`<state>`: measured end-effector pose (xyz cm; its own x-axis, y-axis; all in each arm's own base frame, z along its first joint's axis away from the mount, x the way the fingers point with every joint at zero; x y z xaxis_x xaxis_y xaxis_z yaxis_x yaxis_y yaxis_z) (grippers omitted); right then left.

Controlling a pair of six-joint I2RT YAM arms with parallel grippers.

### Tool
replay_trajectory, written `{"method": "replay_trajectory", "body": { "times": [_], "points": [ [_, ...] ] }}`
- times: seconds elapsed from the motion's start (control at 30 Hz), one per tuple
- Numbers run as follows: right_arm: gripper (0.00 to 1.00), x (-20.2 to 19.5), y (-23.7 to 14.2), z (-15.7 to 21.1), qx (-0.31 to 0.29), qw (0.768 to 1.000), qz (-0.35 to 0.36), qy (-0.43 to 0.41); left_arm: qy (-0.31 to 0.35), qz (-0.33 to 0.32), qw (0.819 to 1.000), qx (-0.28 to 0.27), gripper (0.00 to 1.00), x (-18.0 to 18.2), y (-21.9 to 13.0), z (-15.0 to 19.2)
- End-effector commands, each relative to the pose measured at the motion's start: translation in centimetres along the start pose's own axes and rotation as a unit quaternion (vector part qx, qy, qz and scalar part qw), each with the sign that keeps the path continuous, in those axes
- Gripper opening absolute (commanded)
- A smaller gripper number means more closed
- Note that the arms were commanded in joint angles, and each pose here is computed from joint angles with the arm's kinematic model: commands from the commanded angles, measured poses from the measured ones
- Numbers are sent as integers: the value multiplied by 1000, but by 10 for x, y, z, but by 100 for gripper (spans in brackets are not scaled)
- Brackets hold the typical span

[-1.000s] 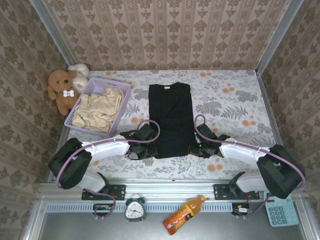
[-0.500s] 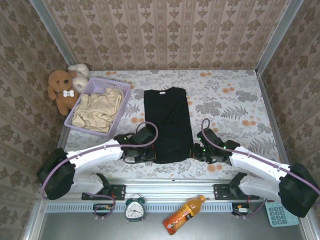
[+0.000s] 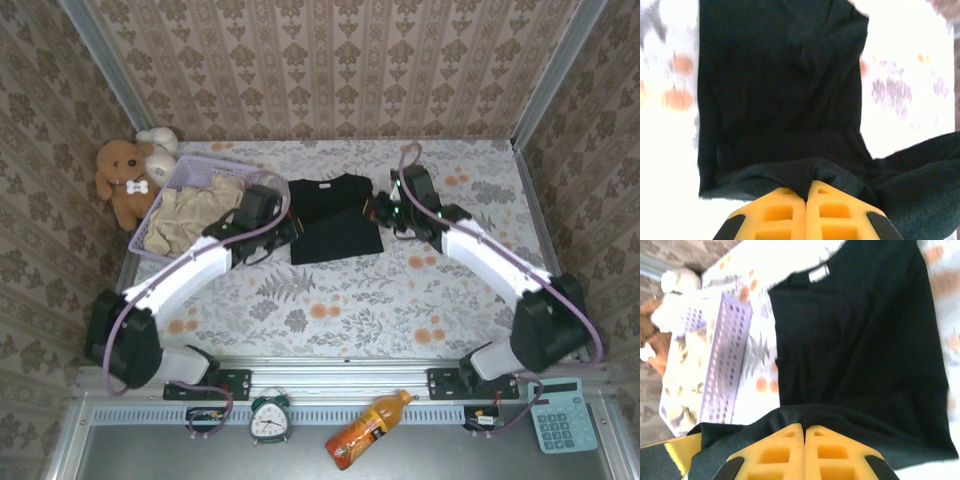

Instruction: Fold and stack the mixed laundry pile

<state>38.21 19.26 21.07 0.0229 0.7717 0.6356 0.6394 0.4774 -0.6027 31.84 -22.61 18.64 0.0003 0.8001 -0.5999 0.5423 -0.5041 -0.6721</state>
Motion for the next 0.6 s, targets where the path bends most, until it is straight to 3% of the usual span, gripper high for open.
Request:
{"method": "replay_trajectory", "body": {
  "times": [0.0, 0.1, 0.13, 0.17, 0.2, 0.23, 0.27, 0.4, 0.57],
  "points": [
    [0, 0, 35, -46, -37, 999, -10, -12, 25, 36, 997, -57, 0, -17, 19, -58],
    [0, 2, 70, -91, -67, 998, -19, -3, 36, 14, 996, -77, 0, -8, 44, -110],
    [4, 3, 82, -105, -75, 997, -20, -4, 28, 13, 997, -72, 5, -3, 55, -124],
    [23, 1, 101, -118, -78, 997, -18, -5, 18, 16, 997, -71, 43, 1, 68, -142],
    [46, -5, 118, -127, -74, 997, -9, 0, 11, 10, 997, -69, 97, 8, 81, -156],
    [69, -5, 128, -137, -74, 997, -14, 6, 8, 11, 998, -66, 100, 10, 90, -169],
    [99, -7, 139, -146, -82, 996, -20, 15, 2, 8, 998, -59, 100, 14, 98, -178],
    [100, -7, 144, -160, -85, 995, -49, 34, 19, 10, 997, -76, 100, 8, 91, -194],
    [100, -10, 120, -142, -78, 996, -46, 11, 63, 41, 994, -83, 100, -9, 72, -185]
  ]
}}
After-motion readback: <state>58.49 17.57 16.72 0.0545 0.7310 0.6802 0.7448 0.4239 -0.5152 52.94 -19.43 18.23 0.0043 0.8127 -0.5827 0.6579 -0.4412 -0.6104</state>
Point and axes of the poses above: each hand's point on the last joint's axis, 136 mm out from that joint toward the fingers, its own y axis out along the fingers, its own x axis along the line the jaws close on, z = x × y, the point moved 2 cm from there along -y, back along the fingers
